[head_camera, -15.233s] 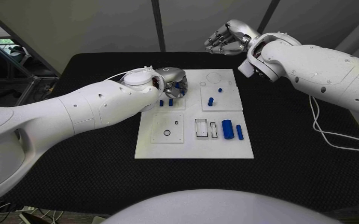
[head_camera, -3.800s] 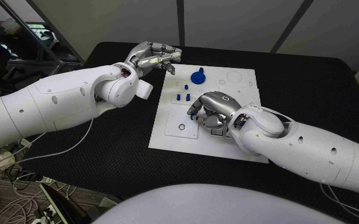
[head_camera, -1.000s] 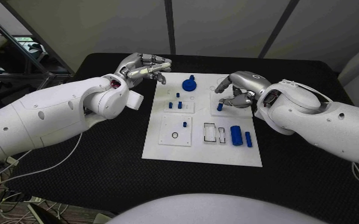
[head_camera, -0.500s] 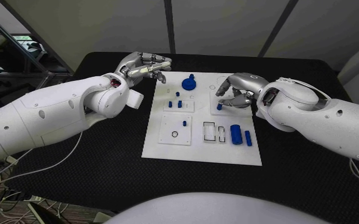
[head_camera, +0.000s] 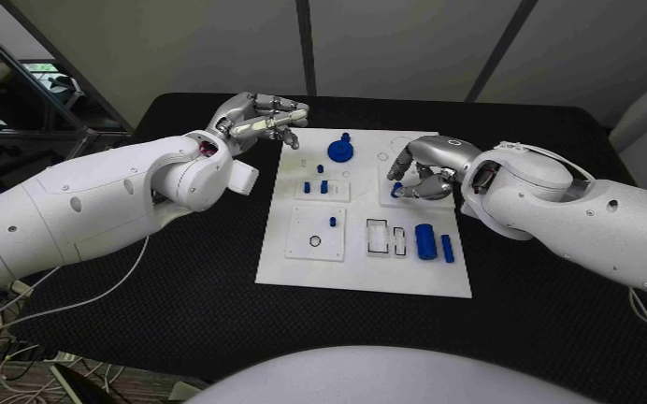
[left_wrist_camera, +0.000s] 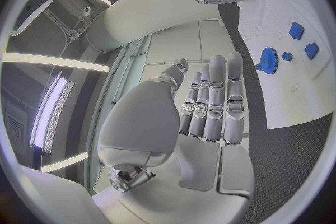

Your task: Assemble the parts on the task board

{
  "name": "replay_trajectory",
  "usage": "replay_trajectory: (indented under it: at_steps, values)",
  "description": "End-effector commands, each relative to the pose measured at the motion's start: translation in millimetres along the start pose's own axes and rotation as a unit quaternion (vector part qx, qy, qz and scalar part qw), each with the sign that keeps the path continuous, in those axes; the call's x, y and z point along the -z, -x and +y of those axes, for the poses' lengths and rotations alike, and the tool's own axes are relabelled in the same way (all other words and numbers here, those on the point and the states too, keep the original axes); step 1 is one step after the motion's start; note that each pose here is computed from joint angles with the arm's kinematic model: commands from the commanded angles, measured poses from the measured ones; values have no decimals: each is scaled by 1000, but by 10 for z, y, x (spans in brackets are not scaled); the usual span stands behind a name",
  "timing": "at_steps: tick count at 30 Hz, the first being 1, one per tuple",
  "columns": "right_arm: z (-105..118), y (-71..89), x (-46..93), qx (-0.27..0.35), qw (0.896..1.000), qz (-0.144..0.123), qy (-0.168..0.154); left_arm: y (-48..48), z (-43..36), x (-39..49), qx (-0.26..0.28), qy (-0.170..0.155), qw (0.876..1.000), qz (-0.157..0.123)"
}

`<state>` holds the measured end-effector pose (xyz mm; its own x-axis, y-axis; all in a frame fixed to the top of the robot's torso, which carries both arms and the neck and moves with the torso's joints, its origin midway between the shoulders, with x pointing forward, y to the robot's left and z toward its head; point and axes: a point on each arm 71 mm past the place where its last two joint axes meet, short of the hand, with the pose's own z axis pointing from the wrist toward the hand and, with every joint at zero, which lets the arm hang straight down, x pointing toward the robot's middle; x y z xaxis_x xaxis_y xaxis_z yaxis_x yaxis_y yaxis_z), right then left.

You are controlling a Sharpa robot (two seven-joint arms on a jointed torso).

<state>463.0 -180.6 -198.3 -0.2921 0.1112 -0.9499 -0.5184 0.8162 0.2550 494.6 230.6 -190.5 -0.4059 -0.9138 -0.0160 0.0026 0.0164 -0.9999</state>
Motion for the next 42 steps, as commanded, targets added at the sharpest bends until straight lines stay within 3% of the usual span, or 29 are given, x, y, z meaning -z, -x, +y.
replay_trajectory:
  at_steps: [1, 8, 21, 42]
  values:
    - [20, 13, 10, 2, 1000, 0, 6, -5, -10, -5, 2, -2, 1000, 4]
    - [37, 26, 16, -2, 1000, -9, 10, -9, -5, -12, 3, -1, 1000, 5]
    - [-15, -18, -9, 13, 1000, 17, -7, -2, -2, -10, 3, 0, 1000, 5]
    - [-9, -51, -69, 20, 999, 28, -9, -6, -6, -6, 3, 0, 1000, 5]
